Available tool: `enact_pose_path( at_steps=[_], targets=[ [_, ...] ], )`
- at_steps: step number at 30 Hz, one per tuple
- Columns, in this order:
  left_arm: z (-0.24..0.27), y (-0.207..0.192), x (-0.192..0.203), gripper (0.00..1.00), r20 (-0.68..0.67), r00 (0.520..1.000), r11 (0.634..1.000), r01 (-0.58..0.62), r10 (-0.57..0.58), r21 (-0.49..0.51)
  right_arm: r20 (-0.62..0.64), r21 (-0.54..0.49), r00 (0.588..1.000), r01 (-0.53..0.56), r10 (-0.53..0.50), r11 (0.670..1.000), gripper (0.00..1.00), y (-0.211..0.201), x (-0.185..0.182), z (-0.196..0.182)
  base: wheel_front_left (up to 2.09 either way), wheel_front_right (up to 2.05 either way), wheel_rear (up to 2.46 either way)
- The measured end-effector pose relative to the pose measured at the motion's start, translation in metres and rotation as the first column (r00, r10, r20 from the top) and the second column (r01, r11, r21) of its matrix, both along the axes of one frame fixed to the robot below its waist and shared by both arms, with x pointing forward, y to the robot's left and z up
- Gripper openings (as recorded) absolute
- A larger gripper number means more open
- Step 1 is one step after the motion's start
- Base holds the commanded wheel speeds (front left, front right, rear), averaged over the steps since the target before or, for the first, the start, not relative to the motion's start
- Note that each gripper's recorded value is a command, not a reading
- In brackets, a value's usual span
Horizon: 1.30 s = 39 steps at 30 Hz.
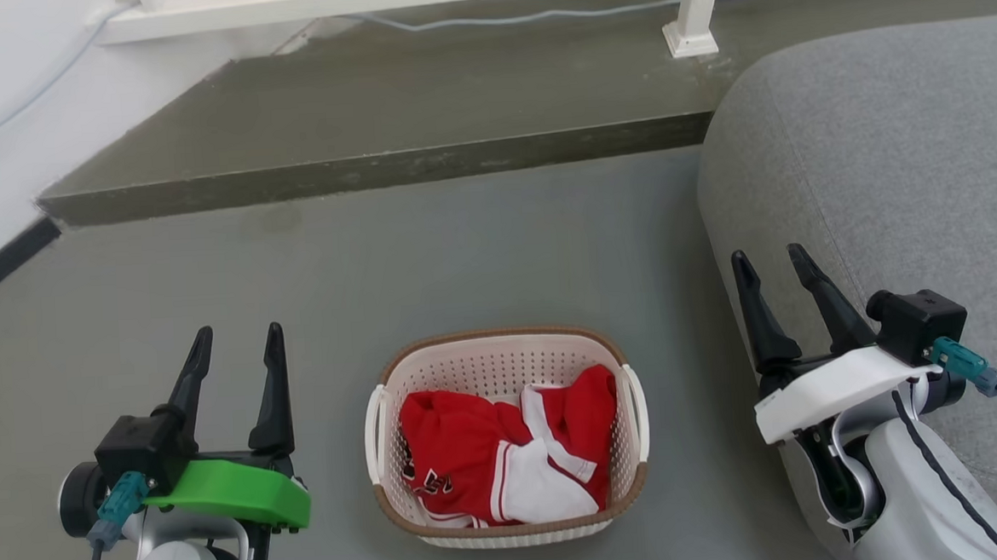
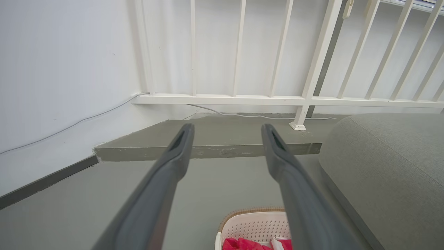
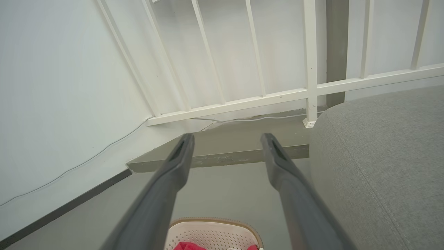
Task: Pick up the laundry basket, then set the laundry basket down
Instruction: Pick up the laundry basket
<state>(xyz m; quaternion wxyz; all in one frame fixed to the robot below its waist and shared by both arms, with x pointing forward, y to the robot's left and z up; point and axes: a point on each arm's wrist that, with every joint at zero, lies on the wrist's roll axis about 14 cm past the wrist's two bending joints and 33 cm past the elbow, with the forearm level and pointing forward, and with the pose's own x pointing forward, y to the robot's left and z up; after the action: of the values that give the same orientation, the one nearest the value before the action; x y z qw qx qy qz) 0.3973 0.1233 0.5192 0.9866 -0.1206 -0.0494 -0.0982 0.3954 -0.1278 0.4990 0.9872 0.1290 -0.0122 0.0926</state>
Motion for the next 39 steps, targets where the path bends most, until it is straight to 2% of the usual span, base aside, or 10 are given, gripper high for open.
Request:
enact_pose_path(
  at_steps=[24, 39],
  targets=[
    [-0.047, -0.013, 0.041, 1.00, -0.109, 0.993, 0.999, 0.037, -0.038, -0.016, -0.175, -0.012, 0.982, 0.072, -0.073, 0.997, 1.00, -0.020, 0.020, -0.063, 0.00, 0.00, 0.00],
    [-0.111, -0.024, 0.079, 1.00, -0.245, 0.967, 0.998, 0.062, -0.068, -0.031, -0.319, -0.025, 0.944, 0.084, -0.087, 0.996, 1.00, -0.025, 0.048, -0.124, 0.00, 0.00, 0.00]
  ],
)
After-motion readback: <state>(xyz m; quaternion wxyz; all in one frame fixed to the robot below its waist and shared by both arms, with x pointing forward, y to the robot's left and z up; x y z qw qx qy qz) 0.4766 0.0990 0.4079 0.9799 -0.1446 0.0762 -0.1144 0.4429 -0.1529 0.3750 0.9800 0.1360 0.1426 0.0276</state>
